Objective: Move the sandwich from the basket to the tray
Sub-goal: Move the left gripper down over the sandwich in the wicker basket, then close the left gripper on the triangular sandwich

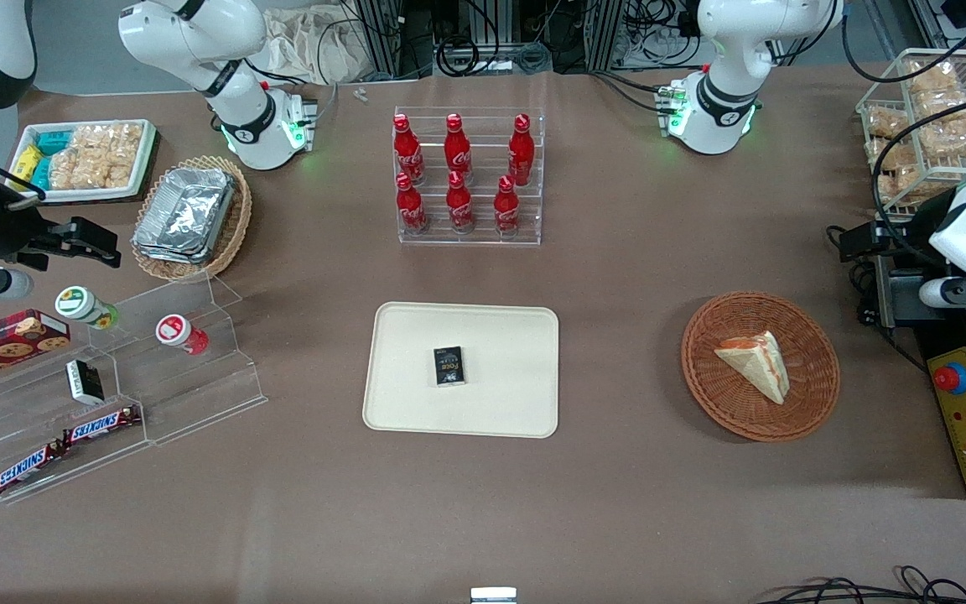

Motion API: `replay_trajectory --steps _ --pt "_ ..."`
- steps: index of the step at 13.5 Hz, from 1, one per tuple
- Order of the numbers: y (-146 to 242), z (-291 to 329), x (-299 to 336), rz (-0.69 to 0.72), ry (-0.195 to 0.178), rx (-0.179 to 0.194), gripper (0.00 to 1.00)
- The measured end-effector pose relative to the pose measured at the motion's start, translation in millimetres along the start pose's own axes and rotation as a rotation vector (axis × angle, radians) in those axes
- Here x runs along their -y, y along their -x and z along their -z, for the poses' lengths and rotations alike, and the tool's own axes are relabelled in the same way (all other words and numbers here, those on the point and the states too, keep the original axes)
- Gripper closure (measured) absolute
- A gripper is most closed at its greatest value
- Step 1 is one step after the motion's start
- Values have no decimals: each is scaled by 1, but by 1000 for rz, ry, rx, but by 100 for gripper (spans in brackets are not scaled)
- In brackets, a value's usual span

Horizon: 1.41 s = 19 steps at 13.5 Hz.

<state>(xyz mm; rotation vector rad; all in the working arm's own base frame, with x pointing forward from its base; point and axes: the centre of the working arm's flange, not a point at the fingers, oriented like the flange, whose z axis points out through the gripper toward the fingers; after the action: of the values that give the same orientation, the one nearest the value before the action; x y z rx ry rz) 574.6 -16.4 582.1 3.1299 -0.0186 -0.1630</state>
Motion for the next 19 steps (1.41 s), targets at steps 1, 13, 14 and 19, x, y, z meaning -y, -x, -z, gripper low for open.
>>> replay_trajectory --steps 1,13,14,19 --pt "-1 -1 0 1 0 3 0" --pt "-33 -150 4 525 7 -26 0" --pt "-32 -168 4 578 11 -36 0" --pt "-38 -230 5 776 28 -54 0"
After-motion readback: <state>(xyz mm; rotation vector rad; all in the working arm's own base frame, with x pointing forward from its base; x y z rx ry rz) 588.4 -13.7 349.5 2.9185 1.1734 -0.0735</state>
